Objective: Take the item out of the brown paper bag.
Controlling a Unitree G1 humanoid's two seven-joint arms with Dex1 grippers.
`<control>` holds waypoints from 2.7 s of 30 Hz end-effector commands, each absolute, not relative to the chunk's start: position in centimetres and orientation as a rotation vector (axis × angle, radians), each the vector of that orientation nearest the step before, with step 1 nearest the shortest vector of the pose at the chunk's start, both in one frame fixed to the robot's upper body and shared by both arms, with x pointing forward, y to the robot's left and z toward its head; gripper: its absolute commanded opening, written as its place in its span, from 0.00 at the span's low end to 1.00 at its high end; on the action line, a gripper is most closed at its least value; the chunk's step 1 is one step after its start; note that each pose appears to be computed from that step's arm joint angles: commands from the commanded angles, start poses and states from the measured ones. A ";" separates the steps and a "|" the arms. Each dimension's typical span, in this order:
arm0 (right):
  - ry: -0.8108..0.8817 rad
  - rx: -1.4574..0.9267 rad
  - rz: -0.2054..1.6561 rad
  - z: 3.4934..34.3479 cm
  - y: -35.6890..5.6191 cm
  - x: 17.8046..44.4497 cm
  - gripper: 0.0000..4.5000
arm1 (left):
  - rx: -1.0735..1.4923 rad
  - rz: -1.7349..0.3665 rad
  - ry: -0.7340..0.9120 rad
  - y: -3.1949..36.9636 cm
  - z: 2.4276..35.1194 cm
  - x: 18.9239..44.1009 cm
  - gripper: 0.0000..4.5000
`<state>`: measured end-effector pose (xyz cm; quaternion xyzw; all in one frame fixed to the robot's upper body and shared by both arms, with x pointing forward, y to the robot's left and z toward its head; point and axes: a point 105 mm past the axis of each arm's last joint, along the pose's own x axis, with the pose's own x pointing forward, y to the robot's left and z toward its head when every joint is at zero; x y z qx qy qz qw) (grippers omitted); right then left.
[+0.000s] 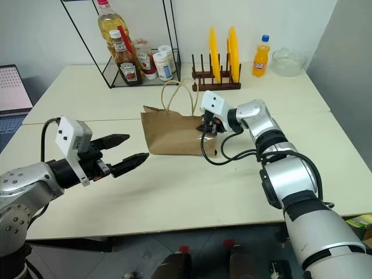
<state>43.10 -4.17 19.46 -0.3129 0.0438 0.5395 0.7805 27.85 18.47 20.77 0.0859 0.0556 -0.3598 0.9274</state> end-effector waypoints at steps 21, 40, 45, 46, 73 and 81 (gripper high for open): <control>-0.044 -0.206 0.750 22.5 -9.6 29.7 0.99 | 0.487 -0.551 -0.111 22.9 28.8 43.3 1.00; -0.021 -0.158 0.593 21.4 -12.0 28.7 0.99 | 0.714 -1.180 0.340 19.7 23.1 39.8 1.00; -0.011 -0.172 0.599 21.2 -12.9 29.8 0.99 | 0.832 -1.286 0.436 20.9 20.1 37.4 1.00; -0.010 -0.173 0.603 21.1 -13.0 29.9 0.99 | 0.821 -1.309 0.437 20.6 19.9 36.8 1.00; 0.084 -0.266 0.825 17.5 -11.9 29.8 0.99 | 1.245 -1.766 -0.012 14.4 13.0 27.0 1.00; 0.145 -0.362 0.868 15.6 -13.1 28.2 1.00 | 0.953 -1.645 -0.073 11.3 13.0 28.1 0.86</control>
